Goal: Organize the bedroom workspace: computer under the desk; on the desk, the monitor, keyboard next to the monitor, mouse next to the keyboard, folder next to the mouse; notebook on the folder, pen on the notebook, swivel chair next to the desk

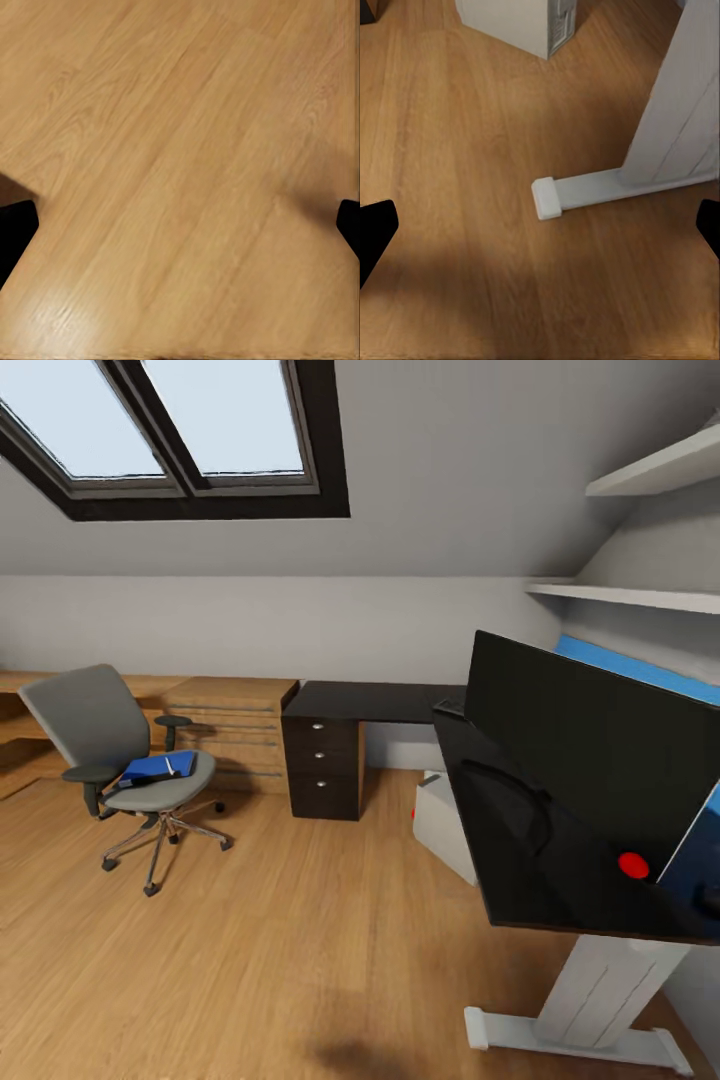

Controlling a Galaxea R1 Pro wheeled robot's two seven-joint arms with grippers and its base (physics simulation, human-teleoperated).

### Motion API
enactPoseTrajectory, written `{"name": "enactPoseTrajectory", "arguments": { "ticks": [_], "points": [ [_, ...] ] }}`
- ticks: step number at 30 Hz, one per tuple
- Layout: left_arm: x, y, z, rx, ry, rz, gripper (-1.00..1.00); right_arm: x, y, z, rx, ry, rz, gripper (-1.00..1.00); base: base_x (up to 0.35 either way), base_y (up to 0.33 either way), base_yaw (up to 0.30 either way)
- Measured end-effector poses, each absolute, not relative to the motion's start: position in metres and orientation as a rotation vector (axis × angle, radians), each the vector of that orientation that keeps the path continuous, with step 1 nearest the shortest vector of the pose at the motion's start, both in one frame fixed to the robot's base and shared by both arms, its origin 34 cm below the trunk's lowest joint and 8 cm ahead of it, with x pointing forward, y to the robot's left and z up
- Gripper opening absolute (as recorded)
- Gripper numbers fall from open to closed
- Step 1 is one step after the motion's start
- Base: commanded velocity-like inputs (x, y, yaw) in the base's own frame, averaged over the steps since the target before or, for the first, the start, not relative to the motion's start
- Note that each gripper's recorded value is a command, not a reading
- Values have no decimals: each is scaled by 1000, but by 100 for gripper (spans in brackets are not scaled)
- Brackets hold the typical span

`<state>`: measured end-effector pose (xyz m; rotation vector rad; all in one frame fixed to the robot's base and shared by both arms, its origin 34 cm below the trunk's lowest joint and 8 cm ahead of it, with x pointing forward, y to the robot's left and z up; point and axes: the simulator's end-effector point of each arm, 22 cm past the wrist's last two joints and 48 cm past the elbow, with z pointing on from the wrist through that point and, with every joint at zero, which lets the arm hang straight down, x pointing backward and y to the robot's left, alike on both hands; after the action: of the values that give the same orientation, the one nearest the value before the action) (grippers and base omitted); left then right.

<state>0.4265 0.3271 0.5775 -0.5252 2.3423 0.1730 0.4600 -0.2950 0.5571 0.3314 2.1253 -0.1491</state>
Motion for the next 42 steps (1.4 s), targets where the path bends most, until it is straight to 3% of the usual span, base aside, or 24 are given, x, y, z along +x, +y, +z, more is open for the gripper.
{"name": "enactPoseTrajectory", "arguments": {
  "ticks": [31,42],
  "points": [
    [426,327,627,-524,2346,172,100,459,-295,606,331,2129,-150,100,-262,-258,0],
    [426,328,644,-530,2341,174,100,458,-295,622,331,2130,-150,100,-31,-32,0]
  ]
}}
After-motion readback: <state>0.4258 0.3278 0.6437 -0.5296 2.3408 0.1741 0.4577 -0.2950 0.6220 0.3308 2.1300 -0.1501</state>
